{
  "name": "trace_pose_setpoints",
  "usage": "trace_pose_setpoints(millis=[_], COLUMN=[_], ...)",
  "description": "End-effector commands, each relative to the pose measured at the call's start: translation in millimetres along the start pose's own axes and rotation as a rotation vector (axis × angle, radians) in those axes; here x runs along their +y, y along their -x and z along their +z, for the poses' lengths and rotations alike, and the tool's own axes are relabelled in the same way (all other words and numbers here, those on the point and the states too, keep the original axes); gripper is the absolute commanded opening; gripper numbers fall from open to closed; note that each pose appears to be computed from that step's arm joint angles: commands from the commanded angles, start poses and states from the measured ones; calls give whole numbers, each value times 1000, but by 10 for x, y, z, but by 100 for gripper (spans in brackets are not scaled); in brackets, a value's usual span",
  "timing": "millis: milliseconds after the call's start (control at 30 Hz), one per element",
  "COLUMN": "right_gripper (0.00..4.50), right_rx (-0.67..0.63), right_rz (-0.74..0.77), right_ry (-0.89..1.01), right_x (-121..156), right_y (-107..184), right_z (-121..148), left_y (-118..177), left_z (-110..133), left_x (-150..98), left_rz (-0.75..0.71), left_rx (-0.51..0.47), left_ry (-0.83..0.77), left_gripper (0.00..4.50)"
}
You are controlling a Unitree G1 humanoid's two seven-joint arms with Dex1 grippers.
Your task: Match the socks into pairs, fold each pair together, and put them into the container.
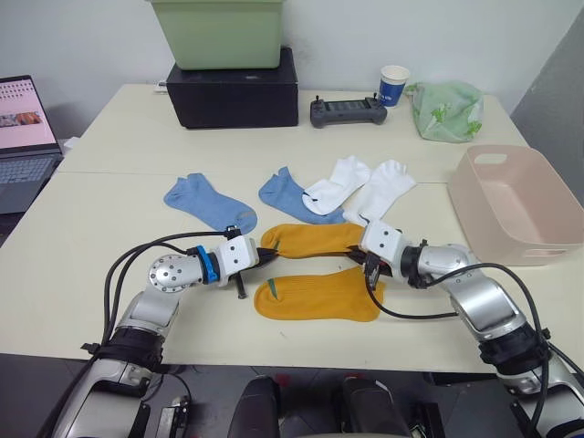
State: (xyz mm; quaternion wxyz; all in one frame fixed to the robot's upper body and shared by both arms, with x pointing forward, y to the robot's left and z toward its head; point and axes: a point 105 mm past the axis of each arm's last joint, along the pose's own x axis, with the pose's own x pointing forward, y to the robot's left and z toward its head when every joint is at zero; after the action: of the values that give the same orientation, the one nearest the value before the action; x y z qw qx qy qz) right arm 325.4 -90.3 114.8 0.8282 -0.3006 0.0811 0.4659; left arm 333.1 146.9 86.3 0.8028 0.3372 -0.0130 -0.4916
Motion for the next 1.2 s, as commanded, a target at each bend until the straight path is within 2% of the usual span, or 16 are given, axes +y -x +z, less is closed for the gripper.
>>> trace_pose_setpoints(millis=[33,133,233,367,533,667,733,867,1000,1133,1200], right_gripper=[0,0,0,0,0,0,0,0,0,0,0], right_rx=[-68,-83,-82,-110,-122,-125,-126,-99,-47,-32,-25], right_rz=[-29,13,83,198,354,535,587,652,697,739,730], right_ry=[71,92,143,121,47,-85,-145,-248,-334,-367,-364], right_x=[-151,-136,-101,17,217,464,552,715,881,911,886], right_y=[92,115,216,419,649,878,940,989,984,1060,1033], right_z=[217,256,277,392,513,608,639,601,404,381,336], left_y=[72,125,247,441,636,827,872,876,864,939,921], left_z=[76,176,395,682,910,957,971,924,830,909,864], left_x=[36,125,163,39,-204,-498,-581,-640,-750,-810,-793], left_rz=[-6,25,5,-90,-247,-413,-451,-461,-502,-577,-571], left_rx=[-20,-59,-106,-158,-145,-69,-51,-11,30,43,61], left_ry=[-10,21,39,126,243,393,447,526,631,672,662], left_gripper=[2,2,2,2,2,2,2,2,2,2,2])
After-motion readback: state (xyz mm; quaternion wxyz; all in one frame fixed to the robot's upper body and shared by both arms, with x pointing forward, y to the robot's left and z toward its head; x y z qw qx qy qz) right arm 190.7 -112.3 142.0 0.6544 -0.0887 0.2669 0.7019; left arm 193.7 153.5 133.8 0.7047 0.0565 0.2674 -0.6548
